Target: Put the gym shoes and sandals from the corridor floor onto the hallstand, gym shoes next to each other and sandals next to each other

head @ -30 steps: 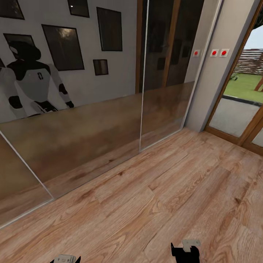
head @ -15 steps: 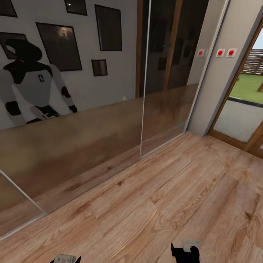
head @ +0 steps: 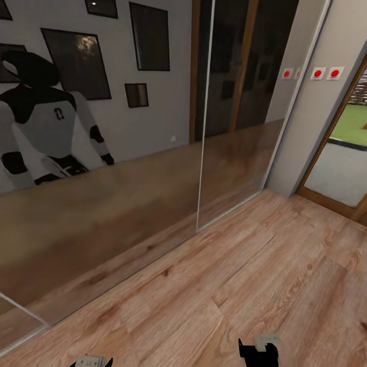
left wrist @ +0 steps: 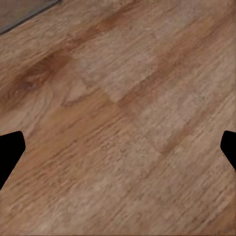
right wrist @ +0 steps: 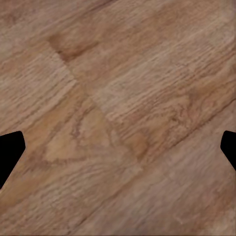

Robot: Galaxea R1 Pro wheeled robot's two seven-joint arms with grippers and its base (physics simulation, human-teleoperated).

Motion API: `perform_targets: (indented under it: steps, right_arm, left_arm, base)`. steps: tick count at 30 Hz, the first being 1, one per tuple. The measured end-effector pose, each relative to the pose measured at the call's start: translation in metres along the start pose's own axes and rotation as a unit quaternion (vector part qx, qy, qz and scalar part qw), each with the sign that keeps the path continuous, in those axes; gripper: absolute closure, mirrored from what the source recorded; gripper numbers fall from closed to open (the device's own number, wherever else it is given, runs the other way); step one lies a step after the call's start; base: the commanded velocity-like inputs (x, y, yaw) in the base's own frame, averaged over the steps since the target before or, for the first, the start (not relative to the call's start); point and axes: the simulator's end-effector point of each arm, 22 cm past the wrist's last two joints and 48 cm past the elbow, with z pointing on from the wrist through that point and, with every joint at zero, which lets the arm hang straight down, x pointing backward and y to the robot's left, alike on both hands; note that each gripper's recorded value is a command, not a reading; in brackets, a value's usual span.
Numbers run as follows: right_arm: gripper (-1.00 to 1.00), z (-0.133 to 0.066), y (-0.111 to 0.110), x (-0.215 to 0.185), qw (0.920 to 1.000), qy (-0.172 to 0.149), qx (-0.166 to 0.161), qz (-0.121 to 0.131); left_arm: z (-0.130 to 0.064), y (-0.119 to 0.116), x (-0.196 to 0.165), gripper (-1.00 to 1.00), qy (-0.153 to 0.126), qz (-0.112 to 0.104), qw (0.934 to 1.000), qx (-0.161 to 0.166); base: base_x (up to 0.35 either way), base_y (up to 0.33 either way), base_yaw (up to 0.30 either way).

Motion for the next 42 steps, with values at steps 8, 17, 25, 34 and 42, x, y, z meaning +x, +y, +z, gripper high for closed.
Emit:
perform_targets:
  steps: [8, 17, 25, 34, 42]
  right_arm:
    - [-1.0, -0.0001, 0.0005, 0.0001, 1.0, 0.0, 0.0, 0.0]
    - [-1.0, -0.0003, 0.0007, 0.0006, 1.0, 0.0, 0.0, 0.001]
    - [-1.0, -0.0001, 0.0009, 0.0002, 1.0, 0.0, 0.0, 0.001]
    - [-1.0, -0.0004, 0.0009, -0.001, 1.0, -0.001, 0.0, 0.002]
    - [-1.0, -0.0006, 0.0007, -0.0032, 1.0, -0.003, 0.0, 0.002]
  left_arm:
    - [0.0003, -0.0016, 0.0002, -1.0, 0.0, 0.001, 1.0, 0.002]
    - [0.0004, -0.0023, 0.0003, -1.0, 0.0, 0.001, 1.0, 0.002]
    - [0.0005, -0.0028, 0.0003, -1.0, 0.0, 0.001, 1.0, 0.003]
    - [0.0006, -0.0034, -0.001, -1.0, -0.001, 0.001, 1.0, 0.003]
    - [0.0007, -0.0044, -0.0028, -1.0, -0.003, 0.001, 1.0, 0.004]
  base:
    - [0.338, -0.001, 0.0]
    - [0.328, -0.065, -0.022]
    - [0.3, -0.132, -0.216]
    - [0.288, -0.156, -0.284]
    - [0.266, -0.179, -0.294]
